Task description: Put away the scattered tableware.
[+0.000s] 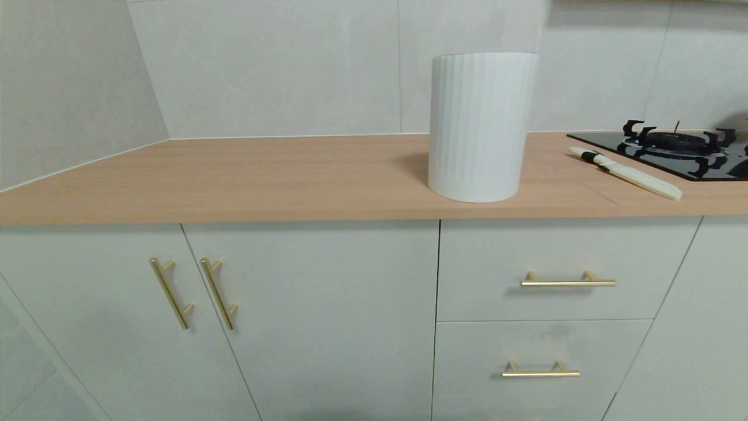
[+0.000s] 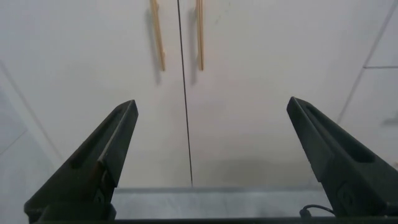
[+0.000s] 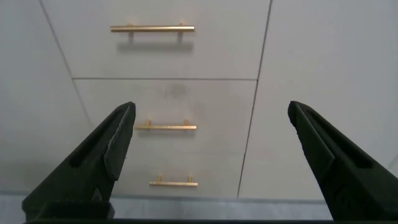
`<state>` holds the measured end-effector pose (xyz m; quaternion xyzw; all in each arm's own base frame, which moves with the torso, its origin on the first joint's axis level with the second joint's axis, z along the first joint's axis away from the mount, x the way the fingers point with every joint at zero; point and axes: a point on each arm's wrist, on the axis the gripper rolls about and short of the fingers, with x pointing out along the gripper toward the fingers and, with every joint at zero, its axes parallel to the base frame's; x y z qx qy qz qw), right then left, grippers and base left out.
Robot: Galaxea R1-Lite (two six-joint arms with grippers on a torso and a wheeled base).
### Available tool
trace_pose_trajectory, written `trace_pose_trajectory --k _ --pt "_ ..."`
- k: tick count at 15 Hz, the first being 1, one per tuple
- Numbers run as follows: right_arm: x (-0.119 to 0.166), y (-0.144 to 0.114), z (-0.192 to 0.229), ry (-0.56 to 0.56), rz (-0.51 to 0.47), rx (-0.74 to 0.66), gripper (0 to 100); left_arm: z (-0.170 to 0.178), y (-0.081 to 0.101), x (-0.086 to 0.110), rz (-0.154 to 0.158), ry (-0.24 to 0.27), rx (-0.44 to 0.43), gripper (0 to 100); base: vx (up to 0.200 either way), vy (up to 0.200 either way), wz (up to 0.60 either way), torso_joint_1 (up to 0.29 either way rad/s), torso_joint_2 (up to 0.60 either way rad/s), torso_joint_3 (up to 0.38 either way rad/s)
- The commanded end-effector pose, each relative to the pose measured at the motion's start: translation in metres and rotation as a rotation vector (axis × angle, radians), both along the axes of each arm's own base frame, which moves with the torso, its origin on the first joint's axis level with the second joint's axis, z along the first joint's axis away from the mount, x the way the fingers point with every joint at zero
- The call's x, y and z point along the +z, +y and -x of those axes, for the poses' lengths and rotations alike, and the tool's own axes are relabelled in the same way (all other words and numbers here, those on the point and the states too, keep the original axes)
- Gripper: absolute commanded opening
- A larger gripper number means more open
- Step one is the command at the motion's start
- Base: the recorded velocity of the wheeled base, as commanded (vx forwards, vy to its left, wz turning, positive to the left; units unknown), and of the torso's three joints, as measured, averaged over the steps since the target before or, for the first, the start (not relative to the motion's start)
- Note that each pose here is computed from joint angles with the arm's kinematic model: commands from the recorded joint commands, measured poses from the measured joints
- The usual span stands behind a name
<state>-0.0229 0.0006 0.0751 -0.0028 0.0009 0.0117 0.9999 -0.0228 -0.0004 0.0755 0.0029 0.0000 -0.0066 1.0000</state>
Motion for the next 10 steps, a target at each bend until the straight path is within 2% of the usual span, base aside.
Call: trace_pose_trajectory --k 1,8,10 --pt "0.0000 0.0000 -0.0001 0.001 0.001 0.001 100 0.0000 0.0000 0.0000 0.000 0.000 0.001 100 0.200 0.000 0.00 0.002 0.01 0.007" --pt "0.0000 0.0000 -0.0001 0.001 0.001 0.001 100 0.0000 0.0000 0.0000 -0.005 0.000 0.001 100 0.000 0.000 0.00 0.000 0.00 0.000" --pt "0.0000 0.0000 -0.0001 0.001 0.001 0.001 100 0.0000 0.0000 0.0000 -0.007 0.000 0.001 100 0.000 -0.200 0.00 0.005 0.00 0.000"
